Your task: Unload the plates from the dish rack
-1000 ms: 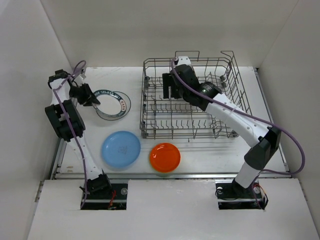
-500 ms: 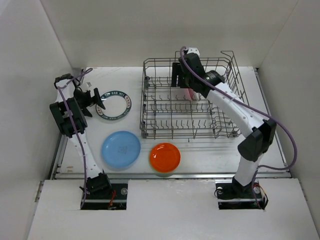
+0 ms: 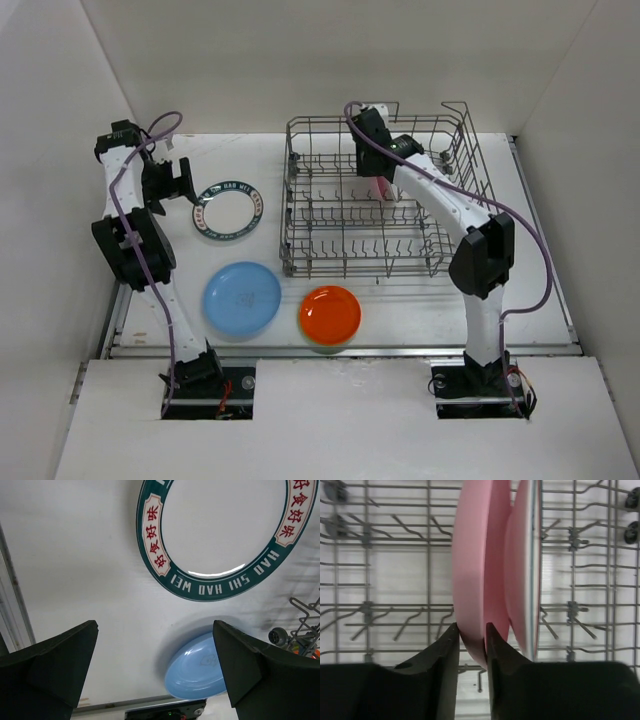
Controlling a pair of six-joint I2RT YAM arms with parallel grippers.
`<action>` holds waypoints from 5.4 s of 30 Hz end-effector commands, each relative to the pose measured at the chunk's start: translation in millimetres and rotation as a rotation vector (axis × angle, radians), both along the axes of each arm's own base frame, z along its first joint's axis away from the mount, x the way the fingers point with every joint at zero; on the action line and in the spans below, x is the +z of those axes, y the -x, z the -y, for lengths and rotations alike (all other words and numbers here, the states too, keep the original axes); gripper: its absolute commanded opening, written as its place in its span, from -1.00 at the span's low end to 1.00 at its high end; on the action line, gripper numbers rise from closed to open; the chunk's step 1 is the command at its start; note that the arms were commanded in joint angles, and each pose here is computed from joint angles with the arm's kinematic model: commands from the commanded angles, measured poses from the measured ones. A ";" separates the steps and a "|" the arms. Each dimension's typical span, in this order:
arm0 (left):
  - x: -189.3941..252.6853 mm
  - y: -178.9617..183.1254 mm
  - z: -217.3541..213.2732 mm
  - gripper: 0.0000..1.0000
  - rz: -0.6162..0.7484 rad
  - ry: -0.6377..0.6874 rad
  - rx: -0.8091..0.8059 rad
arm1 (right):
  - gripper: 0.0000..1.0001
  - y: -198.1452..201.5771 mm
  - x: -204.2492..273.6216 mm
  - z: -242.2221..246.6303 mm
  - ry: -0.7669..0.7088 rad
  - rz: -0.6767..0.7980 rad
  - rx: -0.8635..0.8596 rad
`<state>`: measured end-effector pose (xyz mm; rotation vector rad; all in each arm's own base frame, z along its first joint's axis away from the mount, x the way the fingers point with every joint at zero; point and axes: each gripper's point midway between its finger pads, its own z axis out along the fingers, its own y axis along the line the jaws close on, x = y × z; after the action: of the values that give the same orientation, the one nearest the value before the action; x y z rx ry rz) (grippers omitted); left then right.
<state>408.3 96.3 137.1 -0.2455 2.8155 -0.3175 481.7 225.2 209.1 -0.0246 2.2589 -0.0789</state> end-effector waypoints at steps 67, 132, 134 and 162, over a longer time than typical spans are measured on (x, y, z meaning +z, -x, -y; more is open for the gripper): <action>58.4 85.8 -16.1 0.98 0.038 -0.083 0.142 | -1.00 339.0 -100.4 -342.2 0.226 -0.067 1.217; 77.6 105.1 -5.5 0.98 0.054 -0.059 0.087 | -0.13 12.8 -22.7 121.8 -0.510 -0.149 -0.044; 77.6 105.1 -5.5 0.98 0.054 -0.059 0.087 | -0.38 11.5 -21.3 120.5 -0.508 -0.141 -0.026; 108.8 100.6 26.8 0.98 0.157 0.089 -0.018 | -1.00 102.6 142.7 11.9 0.228 0.367 0.185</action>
<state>311.4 87.3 210.4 -0.3155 2.7449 -0.3619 394.2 193.5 329.7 -0.2596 1.9781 -0.0709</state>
